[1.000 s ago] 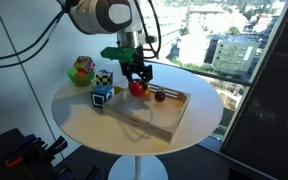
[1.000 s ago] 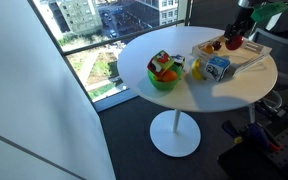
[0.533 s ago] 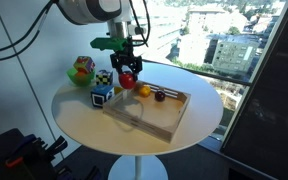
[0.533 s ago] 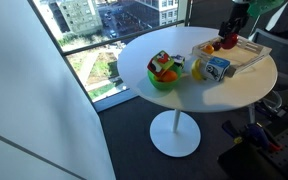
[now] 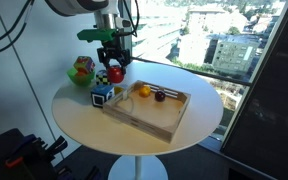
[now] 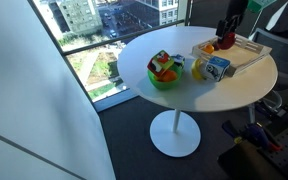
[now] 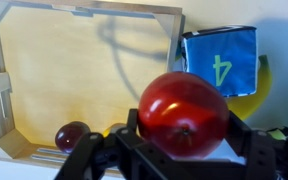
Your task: Put the red apple on the table
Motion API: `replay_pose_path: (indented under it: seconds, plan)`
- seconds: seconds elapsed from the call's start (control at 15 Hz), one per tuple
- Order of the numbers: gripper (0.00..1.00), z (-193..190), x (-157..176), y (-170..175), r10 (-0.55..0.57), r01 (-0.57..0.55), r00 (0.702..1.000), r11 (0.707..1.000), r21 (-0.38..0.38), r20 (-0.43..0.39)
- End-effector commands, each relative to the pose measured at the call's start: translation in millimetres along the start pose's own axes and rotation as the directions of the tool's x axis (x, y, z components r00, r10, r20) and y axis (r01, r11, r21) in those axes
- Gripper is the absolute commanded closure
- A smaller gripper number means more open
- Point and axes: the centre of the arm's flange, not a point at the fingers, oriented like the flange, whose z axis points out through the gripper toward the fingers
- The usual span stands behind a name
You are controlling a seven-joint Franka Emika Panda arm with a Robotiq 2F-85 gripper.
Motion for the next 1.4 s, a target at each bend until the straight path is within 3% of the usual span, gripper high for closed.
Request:
replay_pose_path:
  seconds: [0.0, 0.53, 0.8, 0.87, 0.93, 1.33]
  plan:
    - [0.43, -13, -15, -18, -0.074, 0.074, 0.997, 0.997, 0.010, 0.008]
    - [0.43, -8, -33, -59, -0.197, 0.196, 0.980, 0.980, 0.032, 0.028]
    - [0.43, -4, -40, -67, -0.205, 0.204, 0.979, 0.979, 0.025, 0.023]
    - [0.43, 4, -28, -66, -0.189, 0.189, 0.981, 0.982, 0.017, 0.038]
    - [0.18, 5, -29, -67, -0.190, 0.190, 0.981, 0.982, 0.017, 0.040]
    - [0.18, 9, -29, -67, -0.191, 0.190, 0.981, 0.982, 0.019, 0.047]
